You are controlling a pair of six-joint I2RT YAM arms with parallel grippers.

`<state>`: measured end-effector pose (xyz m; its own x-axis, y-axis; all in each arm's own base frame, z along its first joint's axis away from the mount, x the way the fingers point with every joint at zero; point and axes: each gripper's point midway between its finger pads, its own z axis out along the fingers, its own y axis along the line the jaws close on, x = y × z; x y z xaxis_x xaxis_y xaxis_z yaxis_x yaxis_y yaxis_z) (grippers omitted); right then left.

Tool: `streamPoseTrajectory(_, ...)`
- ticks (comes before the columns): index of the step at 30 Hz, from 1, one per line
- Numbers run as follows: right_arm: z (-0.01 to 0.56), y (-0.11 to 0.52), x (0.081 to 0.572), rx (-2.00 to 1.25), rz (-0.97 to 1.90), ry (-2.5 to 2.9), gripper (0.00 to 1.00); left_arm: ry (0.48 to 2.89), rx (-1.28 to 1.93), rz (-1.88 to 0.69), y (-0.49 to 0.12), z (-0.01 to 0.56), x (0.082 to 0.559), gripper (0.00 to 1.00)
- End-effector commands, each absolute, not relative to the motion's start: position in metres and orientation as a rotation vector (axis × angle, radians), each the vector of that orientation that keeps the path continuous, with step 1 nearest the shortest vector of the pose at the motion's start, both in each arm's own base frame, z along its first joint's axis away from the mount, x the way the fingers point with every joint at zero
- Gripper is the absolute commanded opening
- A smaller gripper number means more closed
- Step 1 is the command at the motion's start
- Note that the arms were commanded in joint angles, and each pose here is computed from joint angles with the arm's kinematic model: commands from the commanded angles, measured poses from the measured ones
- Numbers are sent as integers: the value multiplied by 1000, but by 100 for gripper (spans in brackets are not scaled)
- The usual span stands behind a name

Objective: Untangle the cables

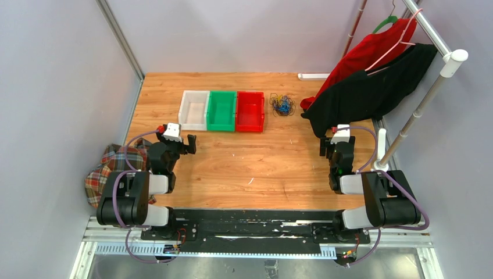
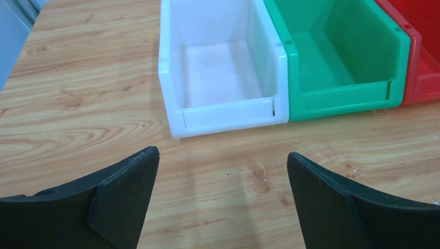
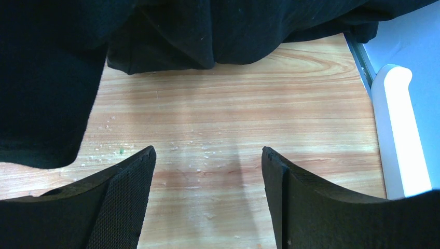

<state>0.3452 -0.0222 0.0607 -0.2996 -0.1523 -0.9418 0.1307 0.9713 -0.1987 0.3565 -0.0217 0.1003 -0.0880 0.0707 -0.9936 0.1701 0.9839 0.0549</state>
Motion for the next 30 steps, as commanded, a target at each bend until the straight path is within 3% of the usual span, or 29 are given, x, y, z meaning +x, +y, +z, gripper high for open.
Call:
streamPoseTrajectory(1,69,-26,352,11,-275,1827,74,1641,191,-67,-21,105,358,98)
streamPoseTrajectory(21,98,-7,341,34,-255,1950,75,1639,194,-68,-21,106,357,98)
streamPoseTrajectory(25,109,19,331,-12,-275,2094,77,1597,163,-66,-16,122,354,98)
streamPoseTrajectory(30,149,72,318,-83,-108,1982,77,1785,213,-38,-11,136,352,98)
